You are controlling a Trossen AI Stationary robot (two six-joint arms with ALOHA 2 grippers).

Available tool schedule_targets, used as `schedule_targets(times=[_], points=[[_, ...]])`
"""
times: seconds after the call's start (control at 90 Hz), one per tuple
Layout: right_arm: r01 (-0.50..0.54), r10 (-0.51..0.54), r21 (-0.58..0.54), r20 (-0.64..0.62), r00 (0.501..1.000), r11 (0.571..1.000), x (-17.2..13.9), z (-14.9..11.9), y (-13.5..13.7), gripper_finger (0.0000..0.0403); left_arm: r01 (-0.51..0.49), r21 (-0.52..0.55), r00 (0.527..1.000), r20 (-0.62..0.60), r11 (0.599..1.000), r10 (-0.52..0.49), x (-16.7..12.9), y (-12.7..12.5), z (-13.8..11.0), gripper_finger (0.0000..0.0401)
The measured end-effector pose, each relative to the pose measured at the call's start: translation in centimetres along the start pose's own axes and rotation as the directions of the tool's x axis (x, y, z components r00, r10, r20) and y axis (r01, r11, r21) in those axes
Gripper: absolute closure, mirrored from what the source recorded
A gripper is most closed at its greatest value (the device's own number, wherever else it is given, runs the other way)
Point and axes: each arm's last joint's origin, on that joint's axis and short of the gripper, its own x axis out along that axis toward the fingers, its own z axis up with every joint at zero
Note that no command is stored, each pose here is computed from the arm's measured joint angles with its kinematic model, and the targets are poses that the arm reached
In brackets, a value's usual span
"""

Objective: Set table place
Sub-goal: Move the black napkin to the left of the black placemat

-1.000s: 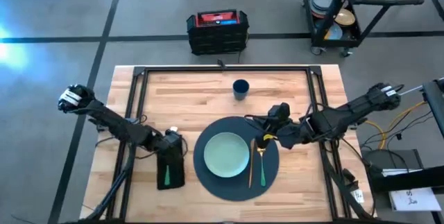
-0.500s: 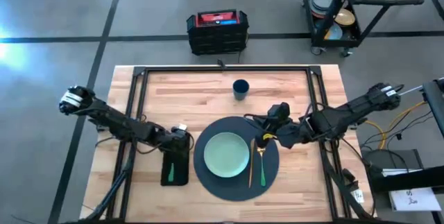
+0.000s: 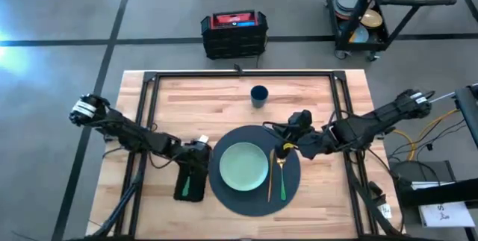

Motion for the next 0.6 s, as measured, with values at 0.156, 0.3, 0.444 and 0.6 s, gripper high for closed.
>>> schedule_targets(times=[0.156, 0.3, 0.444, 0.6], points=[[0.000, 0.000, 0.000, 0.000, 1.000, 1.000, 0.00, 0.00, 0.00, 0.0403, -0.011, 0.005, 1.000, -0.005, 1.000, 0.012, -0.08, -0.22, 0.12, 0.0401], [0.000, 0.000, 0.000, 0.000, 1.000, 1.000, 0.00, 0.00, 0.00, 0.0403, -0.037, 0.013, 0.999, -0.011, 0.999, 0.037, -0.22, -0.28, 0.17, 0.0401], [-0.001, 0.001, 0.001, -0.001, 1.000, 1.000, 0.00, 0.00, 0.01, 0.0403, -0.053, 0.026, 0.998, 0.021, 0.998, 0.053, -0.50, -0.39, 0.32, 0.0401], [-0.002, 0.002, 0.001, -0.002, 1.000, 1.000, 0.00, 0.00, 0.01, 0.0403, -0.089, 0.026, 0.993, 0.077, 0.996, 0.087, -0.88, -0.42, 0.68, 0.0401]])
